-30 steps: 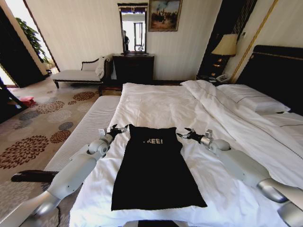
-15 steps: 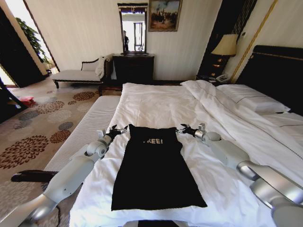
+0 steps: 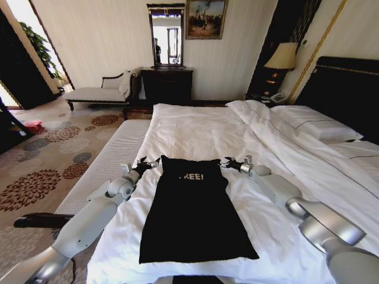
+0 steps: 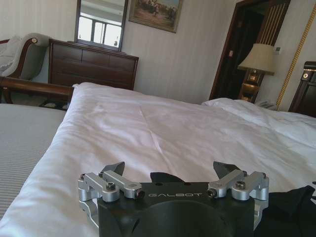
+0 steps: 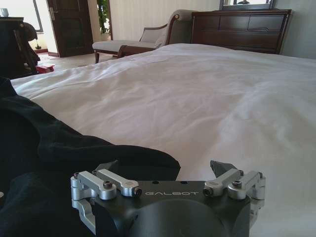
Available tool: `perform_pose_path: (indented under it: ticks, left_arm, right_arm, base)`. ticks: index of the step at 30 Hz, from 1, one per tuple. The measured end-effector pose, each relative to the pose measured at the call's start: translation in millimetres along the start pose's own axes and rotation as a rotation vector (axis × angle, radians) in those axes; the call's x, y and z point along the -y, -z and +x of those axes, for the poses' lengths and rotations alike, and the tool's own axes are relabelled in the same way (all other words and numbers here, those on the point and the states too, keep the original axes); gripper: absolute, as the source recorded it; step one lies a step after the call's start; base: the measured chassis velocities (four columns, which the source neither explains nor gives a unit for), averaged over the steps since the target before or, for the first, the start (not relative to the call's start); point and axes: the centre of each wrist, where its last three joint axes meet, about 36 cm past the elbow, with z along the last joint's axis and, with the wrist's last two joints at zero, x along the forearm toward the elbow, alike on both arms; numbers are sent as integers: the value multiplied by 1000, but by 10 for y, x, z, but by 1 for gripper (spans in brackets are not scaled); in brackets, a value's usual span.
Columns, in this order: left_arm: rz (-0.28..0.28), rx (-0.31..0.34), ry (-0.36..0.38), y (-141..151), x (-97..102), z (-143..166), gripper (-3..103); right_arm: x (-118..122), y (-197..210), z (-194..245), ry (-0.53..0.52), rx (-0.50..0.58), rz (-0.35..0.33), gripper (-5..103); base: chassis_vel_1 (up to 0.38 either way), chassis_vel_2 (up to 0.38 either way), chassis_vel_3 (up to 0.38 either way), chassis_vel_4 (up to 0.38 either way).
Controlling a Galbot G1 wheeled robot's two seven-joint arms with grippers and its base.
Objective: Fold the clothes on the bed.
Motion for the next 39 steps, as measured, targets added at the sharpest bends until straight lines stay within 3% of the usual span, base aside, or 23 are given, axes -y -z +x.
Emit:
perform_pose_path:
  ticks: [7, 11, 16, 20, 22, 26, 29, 34, 36, 37, 39]
  left_arm:
    - [10, -1, -1, -6, 14, 16, 100]
    - [13, -3, -4, -27, 28, 26, 100]
    - [13, -6, -6, -50, 32, 33, 100]
    - [15, -5, -5, -62, 25, 42, 100]
    - [15, -5, -5, -63, 23, 43, 100]
    - [15, -7, 2, -84, -1, 38, 100]
    - [16, -9, 7, -96, -20, 18, 100]
    - [20, -8, -1, -85, -42, -44, 100]
    - [24, -9, -3, -86, -46, -75, 100]
    - [36, -12, -2, -97, -55, -125, 100]
    - [46, -15, -1, -104, -67, -169, 100]
  right_arm:
    - [-17, -44, -56, -24, -6, -9, 103]
    - [-23, -45, -100, -33, -13, -9, 91]
    - [-57, -32, -163, -28, -18, -5, 87]
    - [-115, -46, -232, -15, -29, 5, 66]
    - [-127, -47, -245, -12, -28, 5, 66]
    - [-148, -42, -270, -5, -27, 6, 44]
    - [-150, -32, -266, -2, -24, 9, 38]
    - [-138, -44, -224, 0, -24, 16, 16]
    - [-136, -46, -211, 0, -23, 18, 16]
    - [-134, -48, -193, -1, -22, 21, 6]
    - [-129, -49, -178, -2, -22, 23, 3]
  base:
    - [0, 0, 0, 0]
    - [0, 0, 0, 0]
    - [0, 0, 0, 0]
    - [0, 0, 0, 0]
    - [0, 0, 0, 0]
    - [0, 0, 0, 0]
    - [0, 0, 0, 0]
    - [0, 0, 0, 0]
    - [0, 0, 0, 0]
    - [0, 0, 0, 0]
    - [0, 0, 0, 0]
